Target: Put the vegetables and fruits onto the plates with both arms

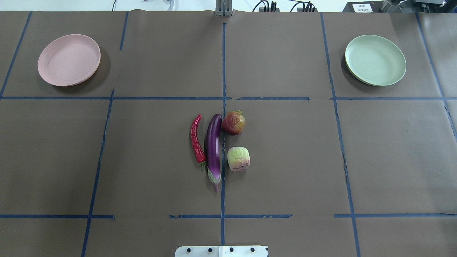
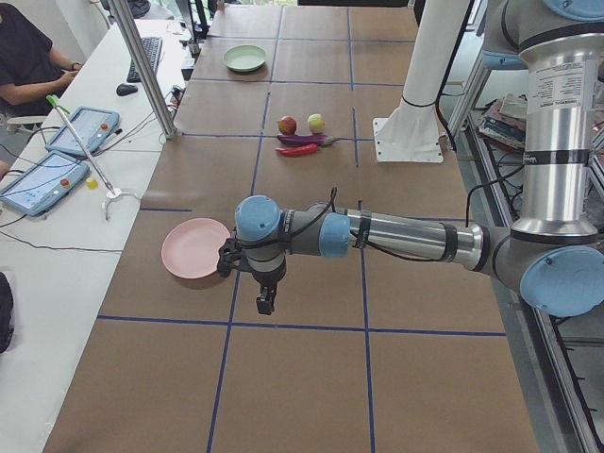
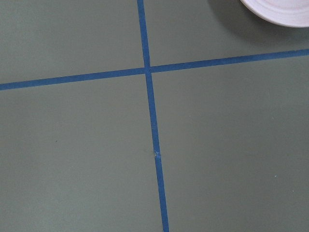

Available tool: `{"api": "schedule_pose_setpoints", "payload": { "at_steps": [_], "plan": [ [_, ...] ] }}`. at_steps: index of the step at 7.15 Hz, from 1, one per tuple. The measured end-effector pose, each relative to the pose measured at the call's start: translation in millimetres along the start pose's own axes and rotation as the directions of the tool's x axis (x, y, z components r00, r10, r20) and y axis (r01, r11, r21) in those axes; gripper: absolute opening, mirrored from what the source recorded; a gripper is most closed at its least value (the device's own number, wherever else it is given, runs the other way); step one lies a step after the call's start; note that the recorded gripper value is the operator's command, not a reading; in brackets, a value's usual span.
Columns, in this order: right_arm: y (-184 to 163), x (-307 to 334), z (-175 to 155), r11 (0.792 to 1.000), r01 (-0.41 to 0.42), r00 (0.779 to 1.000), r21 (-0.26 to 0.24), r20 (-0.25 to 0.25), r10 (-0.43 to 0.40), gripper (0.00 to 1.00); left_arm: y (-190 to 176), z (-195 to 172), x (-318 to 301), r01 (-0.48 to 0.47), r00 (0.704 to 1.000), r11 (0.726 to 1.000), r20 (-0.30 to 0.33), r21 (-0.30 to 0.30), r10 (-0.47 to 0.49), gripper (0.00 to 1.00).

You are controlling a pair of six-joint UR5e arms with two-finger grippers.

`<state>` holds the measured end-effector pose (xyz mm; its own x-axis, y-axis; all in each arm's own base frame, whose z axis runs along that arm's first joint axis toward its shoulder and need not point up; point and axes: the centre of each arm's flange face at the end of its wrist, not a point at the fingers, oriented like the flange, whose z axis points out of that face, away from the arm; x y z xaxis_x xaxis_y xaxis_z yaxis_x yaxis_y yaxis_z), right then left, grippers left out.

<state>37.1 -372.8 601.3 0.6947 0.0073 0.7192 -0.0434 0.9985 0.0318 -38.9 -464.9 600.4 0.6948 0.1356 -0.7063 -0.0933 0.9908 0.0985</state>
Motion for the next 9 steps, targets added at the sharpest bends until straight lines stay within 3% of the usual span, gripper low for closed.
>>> {"api": "schedule_pose_setpoints", "payload": {
  "at_steps": [5,7,9],
  "plan": [
    [-73.6,-123.4,17.3,0.986,0.167,0.985,-0.008,0.042,-0.167,1.0,-1.9,-11.2,11.9,-0.03,1.0,0.999,0.0,0.024,0.03,1.0],
    [-105.6,-202.7,17.1,0.985,0.172,0.982,0.012,0.081,-0.172,1.0,-2.6,-12.1,12.8,-0.035,0.999,0.999,0.001,0.029,0.035,1.0],
    [-131.1,-290.6,14.2,0.993,0.11,0.987,0.033,0.118,-0.113,1.0,-3.9,-13.0,13.9,-0.045,0.999,0.998,0.002,0.039,0.045,1.0]
  ]
}}
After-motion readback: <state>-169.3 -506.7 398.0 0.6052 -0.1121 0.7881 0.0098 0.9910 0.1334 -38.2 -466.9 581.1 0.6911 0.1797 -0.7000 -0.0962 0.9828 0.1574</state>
